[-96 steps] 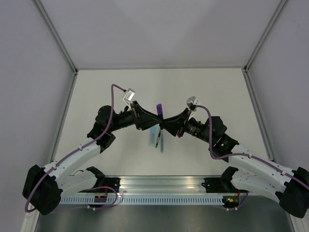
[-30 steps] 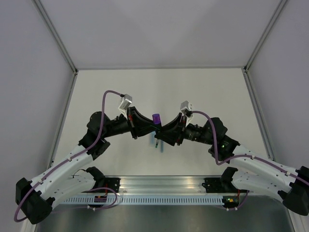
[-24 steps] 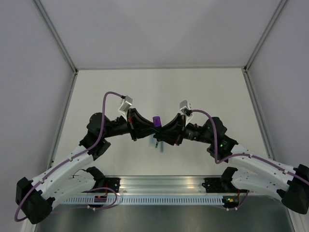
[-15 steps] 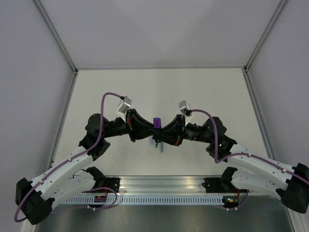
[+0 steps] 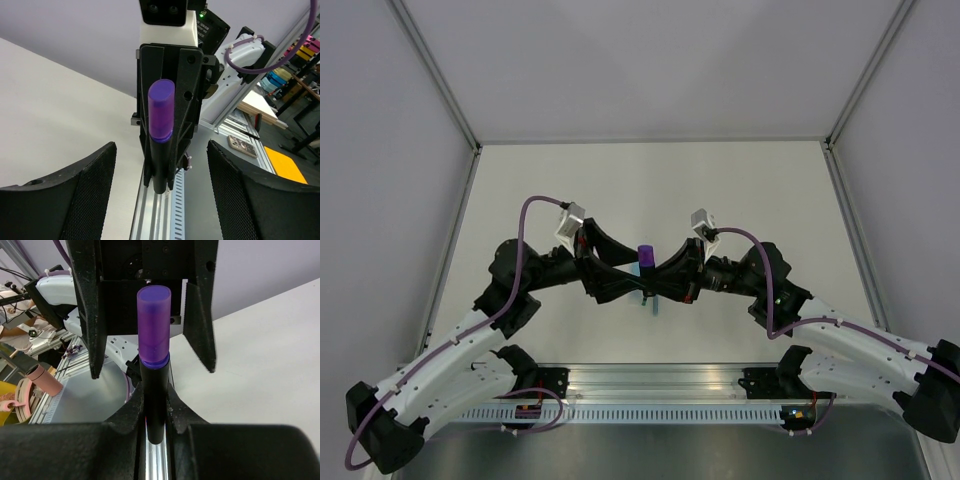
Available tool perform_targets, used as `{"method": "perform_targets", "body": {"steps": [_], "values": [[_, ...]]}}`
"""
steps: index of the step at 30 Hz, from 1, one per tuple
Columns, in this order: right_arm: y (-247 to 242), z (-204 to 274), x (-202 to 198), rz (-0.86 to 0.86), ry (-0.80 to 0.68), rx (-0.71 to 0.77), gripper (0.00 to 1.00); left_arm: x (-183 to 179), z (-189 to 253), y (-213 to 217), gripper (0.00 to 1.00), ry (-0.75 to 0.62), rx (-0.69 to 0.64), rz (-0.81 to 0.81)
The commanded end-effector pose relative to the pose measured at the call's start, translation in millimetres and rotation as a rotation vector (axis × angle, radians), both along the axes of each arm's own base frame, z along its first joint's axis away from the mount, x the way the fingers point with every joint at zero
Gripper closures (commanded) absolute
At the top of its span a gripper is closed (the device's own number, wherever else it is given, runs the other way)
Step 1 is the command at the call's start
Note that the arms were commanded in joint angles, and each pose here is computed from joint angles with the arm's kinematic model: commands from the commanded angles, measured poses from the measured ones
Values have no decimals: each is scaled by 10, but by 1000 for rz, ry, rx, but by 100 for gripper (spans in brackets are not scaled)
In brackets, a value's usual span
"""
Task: Insert the pens into the pen caps
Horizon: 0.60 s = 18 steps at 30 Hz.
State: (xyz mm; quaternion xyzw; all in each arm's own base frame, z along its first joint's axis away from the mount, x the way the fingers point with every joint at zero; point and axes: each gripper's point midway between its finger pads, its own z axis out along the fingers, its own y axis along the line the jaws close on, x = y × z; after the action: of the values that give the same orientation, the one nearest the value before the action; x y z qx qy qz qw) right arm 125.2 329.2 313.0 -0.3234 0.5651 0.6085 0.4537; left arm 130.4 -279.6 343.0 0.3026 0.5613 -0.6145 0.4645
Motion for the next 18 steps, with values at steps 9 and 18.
{"method": "perform_targets", "body": {"steps": [9, 18], "values": [[42, 27, -147, 100, -27, 1, 100, 229, 523, 171, 14, -110, -23, 208], [63, 14, -171, 120, -12, 9, 100, 156, 650, 182, 12, -127, -65, 183]]}}
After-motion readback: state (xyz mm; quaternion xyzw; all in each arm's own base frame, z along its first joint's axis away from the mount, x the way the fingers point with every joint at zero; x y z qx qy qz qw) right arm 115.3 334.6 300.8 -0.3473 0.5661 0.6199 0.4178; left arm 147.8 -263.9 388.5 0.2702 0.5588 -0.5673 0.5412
